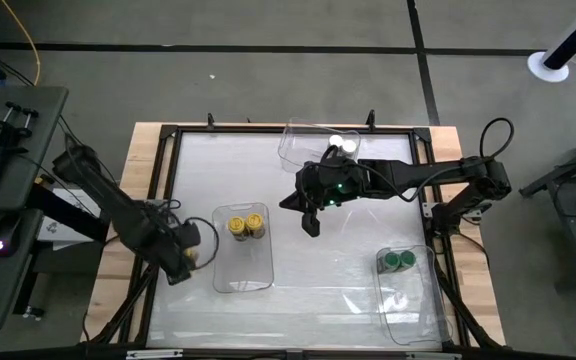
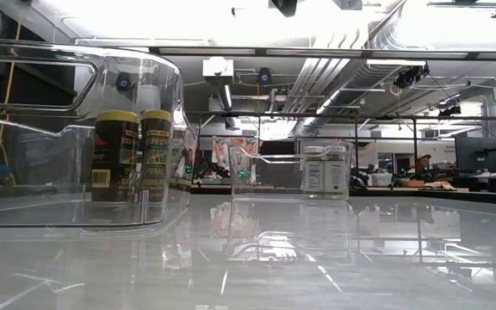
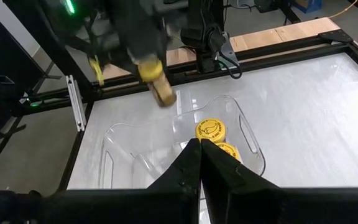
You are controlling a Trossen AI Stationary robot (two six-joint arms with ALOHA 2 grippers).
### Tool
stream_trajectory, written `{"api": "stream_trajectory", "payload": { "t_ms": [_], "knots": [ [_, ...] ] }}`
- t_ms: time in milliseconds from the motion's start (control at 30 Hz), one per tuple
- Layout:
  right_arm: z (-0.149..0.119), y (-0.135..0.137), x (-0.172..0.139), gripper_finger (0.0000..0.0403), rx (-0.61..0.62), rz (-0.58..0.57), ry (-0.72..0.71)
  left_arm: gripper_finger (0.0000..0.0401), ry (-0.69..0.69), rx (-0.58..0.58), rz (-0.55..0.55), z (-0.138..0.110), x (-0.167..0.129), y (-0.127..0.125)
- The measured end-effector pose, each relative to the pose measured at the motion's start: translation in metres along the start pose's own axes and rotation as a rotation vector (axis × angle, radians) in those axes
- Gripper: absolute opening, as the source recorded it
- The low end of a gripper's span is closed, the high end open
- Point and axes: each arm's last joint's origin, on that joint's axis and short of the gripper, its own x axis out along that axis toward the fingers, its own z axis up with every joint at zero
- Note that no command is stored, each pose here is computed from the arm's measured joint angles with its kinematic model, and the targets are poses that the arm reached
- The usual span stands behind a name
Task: Sort spices by type
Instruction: Put the yellow seasoning bottle into the left transparent bin
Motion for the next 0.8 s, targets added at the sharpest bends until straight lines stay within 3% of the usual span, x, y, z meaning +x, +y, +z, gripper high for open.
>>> {"api": "stream_trajectory", "payload": {
  "t_ms": [133, 233, 300, 400, 600, 800],
  "knots": [
    [-0.001, 0.000, 0.000, 0.0000, 0.001, -0.002, 0.010, 0.0182, -0.156, 0.039, 0.005, 0.010, -0.060, 0.015],
    [-0.001, 0.000, 0.000, 0.0000, 0.001, -0.003, 0.012, 0.0182, -0.328, 0.178, -0.053, 0.023, -0.093, 0.015],
    [-0.001, 0.000, 0.000, 0.0000, 0.006, -0.003, 0.014, 0.0182, -0.395, 0.290, -0.076, 0.036, -0.100, 0.010],
    [-0.002, 0.000, 0.000, 0.0000, 0.019, 0.001, 0.017, 0.0182, -0.385, 0.438, -0.066, 0.057, -0.089, -0.005],
    [-0.002, 0.000, 0.000, 0.0000, 0.027, 0.004, 0.018, 0.0182, -0.092, 0.640, 0.134, 0.086, -0.037, -0.023],
    [-0.002, 0.000, 0.000, 0.0000, 0.028, 0.004, 0.018, 0.0182, -0.005, 0.782, 0.156, 0.099, -0.012, -0.040]
  ]
}}
